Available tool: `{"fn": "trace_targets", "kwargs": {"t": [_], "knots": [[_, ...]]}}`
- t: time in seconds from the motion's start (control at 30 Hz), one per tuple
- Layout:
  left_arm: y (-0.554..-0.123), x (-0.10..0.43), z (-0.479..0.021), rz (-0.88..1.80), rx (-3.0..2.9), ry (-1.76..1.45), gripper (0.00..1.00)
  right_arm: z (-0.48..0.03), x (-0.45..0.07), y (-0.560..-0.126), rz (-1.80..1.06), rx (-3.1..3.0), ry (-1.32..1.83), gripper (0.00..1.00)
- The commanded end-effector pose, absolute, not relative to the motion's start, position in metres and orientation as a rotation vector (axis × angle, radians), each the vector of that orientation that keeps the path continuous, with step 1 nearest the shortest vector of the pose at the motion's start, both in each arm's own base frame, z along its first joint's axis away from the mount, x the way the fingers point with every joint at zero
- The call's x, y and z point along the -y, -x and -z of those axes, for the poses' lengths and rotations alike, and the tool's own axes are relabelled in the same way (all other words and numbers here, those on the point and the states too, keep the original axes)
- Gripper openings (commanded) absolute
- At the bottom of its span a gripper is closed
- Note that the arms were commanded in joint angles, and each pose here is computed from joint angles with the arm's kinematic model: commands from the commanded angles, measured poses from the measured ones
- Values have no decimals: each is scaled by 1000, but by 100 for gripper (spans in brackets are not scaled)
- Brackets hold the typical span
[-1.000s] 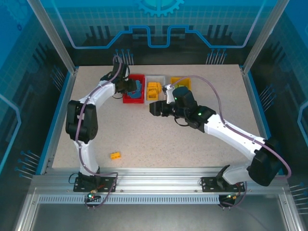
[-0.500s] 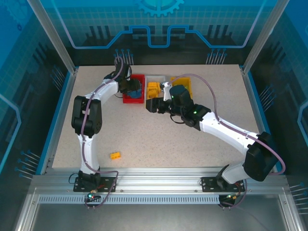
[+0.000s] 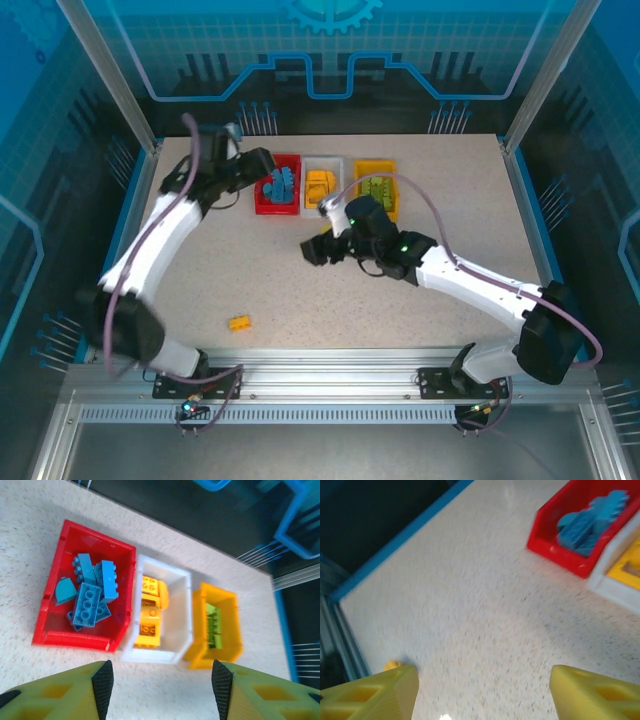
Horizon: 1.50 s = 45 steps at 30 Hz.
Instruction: Sort the legos into containers by color
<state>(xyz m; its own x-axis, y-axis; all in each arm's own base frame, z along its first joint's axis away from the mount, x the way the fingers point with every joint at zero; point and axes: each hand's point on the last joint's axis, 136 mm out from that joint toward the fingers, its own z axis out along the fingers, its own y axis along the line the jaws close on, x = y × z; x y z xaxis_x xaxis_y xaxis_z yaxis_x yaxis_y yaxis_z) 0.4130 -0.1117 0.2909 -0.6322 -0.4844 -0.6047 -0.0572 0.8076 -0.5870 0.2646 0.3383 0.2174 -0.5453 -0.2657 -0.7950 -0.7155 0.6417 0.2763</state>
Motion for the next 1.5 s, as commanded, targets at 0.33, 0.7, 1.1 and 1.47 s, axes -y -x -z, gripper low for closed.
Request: {"fn": "trace_targets", "kwargs": {"t": [0.33, 0.7, 1.1, 1.47], "knots": [[-186, 37, -263, 597, -2142, 785, 60, -90, -453, -124, -480, -1958, 1764, 82], [-154, 20, -264, 560, -2090, 852, 58, -32, -503, -153, -439, -1993, 1794, 79], [-152, 19, -264, 550, -2093, 852, 58, -11, -522, -161, -431, -2044, 1788, 52], [-154, 24, -260, 570, -2116, 836, 58, -47, -516, -175, -534, -2077, 1625, 19]]}}
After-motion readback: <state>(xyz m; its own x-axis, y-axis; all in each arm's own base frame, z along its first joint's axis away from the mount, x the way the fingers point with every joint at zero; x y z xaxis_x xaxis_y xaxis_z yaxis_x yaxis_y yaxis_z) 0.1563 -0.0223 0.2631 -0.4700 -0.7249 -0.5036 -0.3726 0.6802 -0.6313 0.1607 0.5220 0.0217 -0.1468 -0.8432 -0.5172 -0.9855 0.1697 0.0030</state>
